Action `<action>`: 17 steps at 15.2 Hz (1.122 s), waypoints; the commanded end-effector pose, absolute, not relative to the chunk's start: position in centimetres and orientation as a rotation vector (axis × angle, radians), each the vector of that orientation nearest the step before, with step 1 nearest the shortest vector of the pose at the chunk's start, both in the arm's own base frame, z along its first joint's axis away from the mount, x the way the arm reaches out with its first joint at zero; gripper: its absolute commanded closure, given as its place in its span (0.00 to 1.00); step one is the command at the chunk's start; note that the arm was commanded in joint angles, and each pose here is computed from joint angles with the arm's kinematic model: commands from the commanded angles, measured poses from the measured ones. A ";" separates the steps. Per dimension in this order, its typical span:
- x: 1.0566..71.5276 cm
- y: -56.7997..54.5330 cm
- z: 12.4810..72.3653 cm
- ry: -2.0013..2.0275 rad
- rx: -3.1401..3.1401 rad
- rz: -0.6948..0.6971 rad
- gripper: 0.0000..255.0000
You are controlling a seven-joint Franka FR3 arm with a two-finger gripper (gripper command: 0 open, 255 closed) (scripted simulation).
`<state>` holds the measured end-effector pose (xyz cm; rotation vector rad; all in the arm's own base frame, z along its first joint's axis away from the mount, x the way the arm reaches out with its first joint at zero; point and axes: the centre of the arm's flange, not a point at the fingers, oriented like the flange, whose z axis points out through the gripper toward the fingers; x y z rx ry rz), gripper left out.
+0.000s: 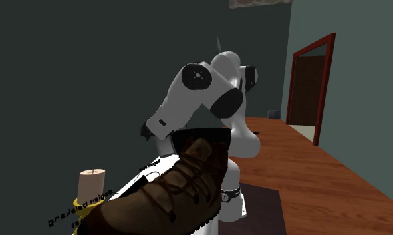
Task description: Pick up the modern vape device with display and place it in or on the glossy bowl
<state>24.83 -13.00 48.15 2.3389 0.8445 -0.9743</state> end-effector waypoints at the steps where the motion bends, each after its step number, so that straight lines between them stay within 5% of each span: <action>1: 24.6 -13.0 47.3 0.853 2.338 -0.996 0.00; 6: 24.6 -13.0 47.3 0.853 2.338 -0.996 0.00; 7: 24.6 -13.0 47.4 0.853 2.338 -0.996 1.00; 17: 24.6 -13.0 47.9 0.853 2.338 -0.996 1.00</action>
